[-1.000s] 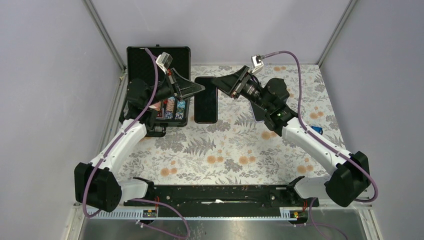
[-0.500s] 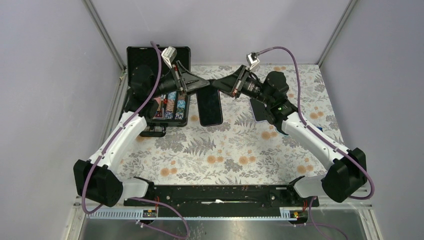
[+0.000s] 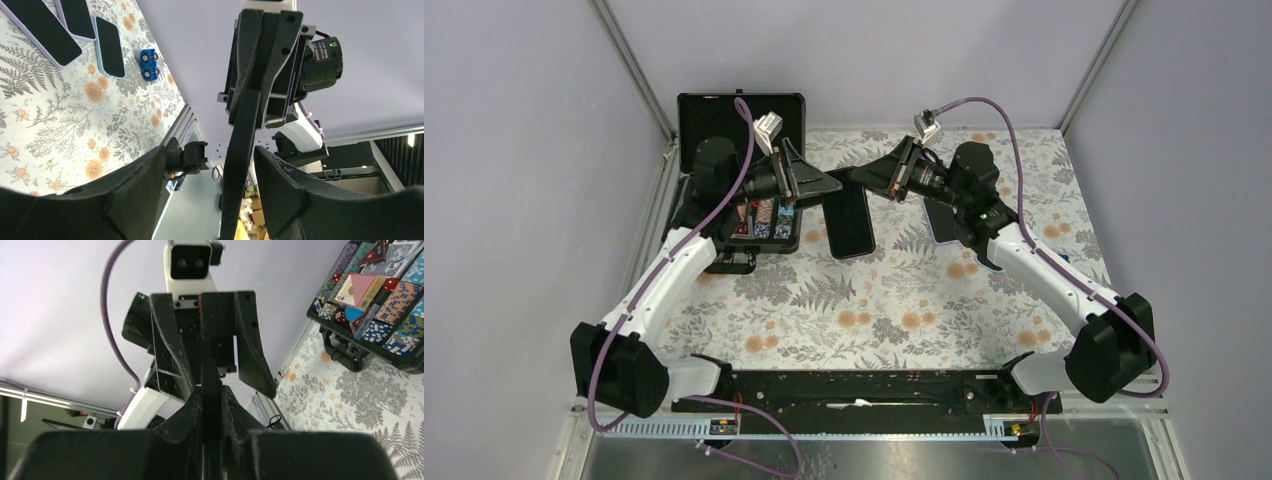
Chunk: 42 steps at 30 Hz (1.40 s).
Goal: Take the phone out of the phone case
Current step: Remove the phone case from the phone.
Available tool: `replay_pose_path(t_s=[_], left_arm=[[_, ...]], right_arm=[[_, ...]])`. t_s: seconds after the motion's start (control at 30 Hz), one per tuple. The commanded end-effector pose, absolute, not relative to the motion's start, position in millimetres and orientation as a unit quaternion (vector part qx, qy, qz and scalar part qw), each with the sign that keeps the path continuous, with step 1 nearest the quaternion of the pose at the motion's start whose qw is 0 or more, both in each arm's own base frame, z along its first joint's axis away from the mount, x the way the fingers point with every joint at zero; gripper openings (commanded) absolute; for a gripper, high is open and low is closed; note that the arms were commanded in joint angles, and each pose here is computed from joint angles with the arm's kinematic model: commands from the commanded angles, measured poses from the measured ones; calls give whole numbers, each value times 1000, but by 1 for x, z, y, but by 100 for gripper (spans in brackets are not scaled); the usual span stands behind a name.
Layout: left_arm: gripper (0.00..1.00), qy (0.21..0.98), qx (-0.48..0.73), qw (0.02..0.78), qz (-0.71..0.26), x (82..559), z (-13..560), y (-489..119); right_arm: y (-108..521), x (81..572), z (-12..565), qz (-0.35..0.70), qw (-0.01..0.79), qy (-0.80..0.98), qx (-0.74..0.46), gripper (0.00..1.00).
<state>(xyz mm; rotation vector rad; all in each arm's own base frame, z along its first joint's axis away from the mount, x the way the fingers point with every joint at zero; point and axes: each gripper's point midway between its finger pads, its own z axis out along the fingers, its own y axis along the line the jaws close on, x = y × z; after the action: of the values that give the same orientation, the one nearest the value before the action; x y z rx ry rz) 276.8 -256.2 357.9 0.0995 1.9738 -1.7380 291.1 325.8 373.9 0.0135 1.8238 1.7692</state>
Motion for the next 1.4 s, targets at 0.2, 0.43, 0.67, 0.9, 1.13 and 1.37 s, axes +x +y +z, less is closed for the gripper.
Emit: replay_pose_path(t_s=[0.2, 0.43, 0.67, 0.9, 1.13, 1.37], left_arm=[[51, 688, 53, 298, -660, 264, 381, -250], [35, 689, 58, 282, -665, 280, 382, -259], [0, 683, 48, 275, -675, 282, 381, -260], [0, 661, 11, 304, -686, 303, 410, -253], [0, 634, -42, 320, -703, 330, 435, -244], [0, 594, -99, 316, -733, 346, 443, -240]], right_arm=[[322, 308, 411, 711, 326, 623, 12, 2], [324, 310, 408, 719, 314, 620, 1, 4], [323, 321, 416, 734, 306, 606, 15, 39], [287, 315, 402, 712, 342, 612, 44, 100], [274, 295, 393, 714, 333, 612, 74, 96], [285, 286, 399, 727, 325, 599, 82, 81]])
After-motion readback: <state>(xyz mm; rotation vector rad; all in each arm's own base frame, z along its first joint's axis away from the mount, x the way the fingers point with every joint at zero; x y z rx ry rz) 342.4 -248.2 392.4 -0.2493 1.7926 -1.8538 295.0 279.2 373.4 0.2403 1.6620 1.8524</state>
